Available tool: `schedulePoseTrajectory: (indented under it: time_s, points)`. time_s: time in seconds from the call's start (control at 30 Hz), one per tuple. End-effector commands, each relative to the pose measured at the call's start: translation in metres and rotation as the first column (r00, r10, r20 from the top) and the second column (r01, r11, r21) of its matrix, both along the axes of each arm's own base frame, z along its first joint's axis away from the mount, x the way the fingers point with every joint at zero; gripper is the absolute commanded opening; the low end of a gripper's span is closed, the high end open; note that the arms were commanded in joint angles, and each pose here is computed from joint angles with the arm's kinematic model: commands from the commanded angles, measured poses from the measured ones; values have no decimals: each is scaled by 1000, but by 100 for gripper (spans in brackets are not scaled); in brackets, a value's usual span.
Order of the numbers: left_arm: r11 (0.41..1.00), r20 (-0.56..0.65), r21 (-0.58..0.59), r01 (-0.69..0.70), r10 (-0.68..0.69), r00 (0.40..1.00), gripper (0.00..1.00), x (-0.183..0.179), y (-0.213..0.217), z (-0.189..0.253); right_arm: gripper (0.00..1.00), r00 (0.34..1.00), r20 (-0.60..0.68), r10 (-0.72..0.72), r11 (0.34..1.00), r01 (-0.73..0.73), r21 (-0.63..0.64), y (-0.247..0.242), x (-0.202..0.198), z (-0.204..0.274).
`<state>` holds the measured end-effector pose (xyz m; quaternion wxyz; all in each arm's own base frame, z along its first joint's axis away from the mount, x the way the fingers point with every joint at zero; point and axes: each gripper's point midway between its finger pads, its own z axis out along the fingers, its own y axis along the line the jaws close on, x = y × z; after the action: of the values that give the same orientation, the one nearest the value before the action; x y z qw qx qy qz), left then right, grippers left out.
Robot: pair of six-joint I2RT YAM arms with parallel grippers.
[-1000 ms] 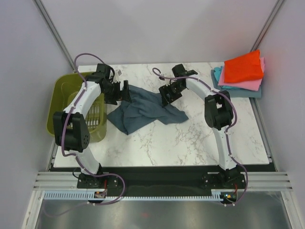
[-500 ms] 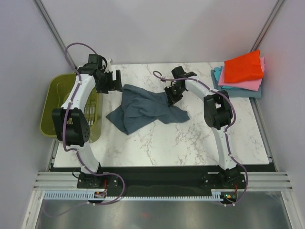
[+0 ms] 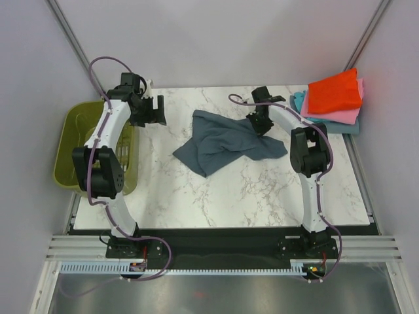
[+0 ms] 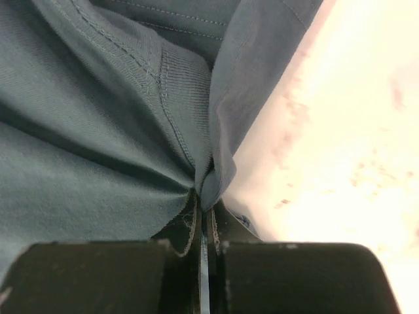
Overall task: Fold and stack the t-shirts
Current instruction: Flatten the tshirt out
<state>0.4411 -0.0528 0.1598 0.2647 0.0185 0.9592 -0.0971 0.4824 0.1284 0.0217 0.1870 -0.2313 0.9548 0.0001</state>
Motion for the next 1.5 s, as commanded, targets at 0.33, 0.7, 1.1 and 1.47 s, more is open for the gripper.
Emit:
schedulePoseTrajectory:
  time_s: [0.33, 0.7, 1.1, 1.47]
  points:
    - [994, 234, 105, 9, -34, 972, 100, -38, 20, 106, 0, 999, -36, -26, 997, 23, -76, -23, -11, 0]
    - [954, -69, 298, -43, 67, 995, 99, -54, 61, 7, 0, 1000, -7, -16, 998, 16, -58, -20, -5, 15]
    - [924, -52, 369, -98, 125, 991, 2, -11, 83, -16, 0, 1000, -14, -17, 998, 16, -54, -20, -10, 15]
    - [902, 34, 406, -147, 145, 989, 2, 66, 109, -26, 0, 1000, -15, -20, 998, 19, -53, -17, -3, 8]
